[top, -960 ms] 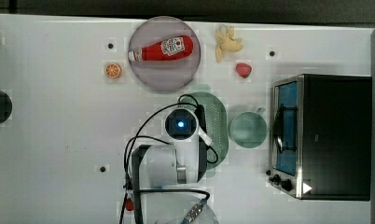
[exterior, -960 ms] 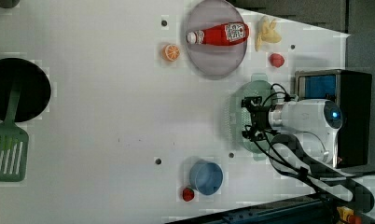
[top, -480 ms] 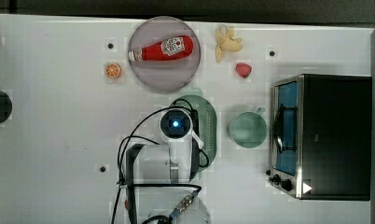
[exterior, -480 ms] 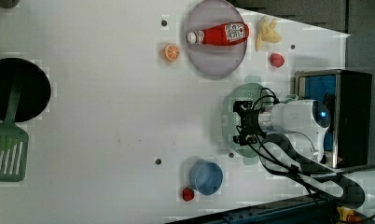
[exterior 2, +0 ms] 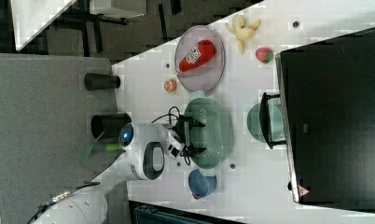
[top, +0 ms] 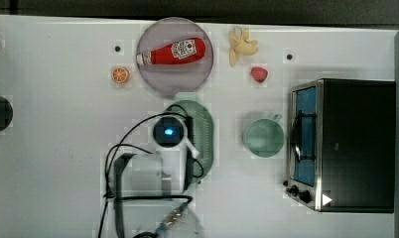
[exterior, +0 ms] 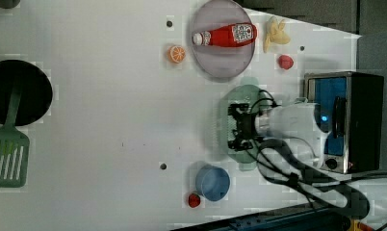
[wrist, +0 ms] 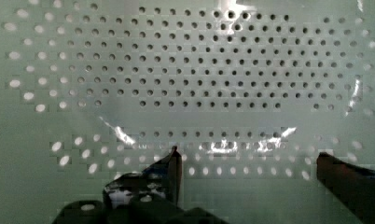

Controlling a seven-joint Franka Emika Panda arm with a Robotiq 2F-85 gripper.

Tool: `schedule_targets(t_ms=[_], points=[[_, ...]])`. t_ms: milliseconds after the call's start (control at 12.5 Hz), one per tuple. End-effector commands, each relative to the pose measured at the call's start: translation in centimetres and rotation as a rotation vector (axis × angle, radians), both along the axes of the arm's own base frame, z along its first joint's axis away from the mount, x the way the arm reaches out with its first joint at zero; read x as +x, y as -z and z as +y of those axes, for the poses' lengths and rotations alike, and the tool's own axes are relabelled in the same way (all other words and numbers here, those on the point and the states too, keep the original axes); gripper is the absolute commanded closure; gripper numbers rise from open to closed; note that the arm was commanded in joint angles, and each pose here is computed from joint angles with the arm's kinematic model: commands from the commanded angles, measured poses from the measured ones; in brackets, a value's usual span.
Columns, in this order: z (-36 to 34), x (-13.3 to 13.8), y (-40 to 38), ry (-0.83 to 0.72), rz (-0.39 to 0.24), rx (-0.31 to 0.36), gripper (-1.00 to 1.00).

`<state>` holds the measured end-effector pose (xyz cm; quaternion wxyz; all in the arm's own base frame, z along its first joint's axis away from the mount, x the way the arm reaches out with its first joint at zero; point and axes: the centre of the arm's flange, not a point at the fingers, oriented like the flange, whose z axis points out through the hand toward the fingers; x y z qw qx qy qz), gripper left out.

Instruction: Drag strainer right to left.

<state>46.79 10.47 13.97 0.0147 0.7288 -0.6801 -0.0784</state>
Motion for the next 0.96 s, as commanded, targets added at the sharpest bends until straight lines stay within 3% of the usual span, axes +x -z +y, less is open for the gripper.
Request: schedule_targets(t_ms=[80,960], points=[[6.9,-0.3,-1.9,0.059,-0.013,0.01,-1.0],[20.3,-0.2,-1.9,0.093,-0.04,0.037,-1.0]])
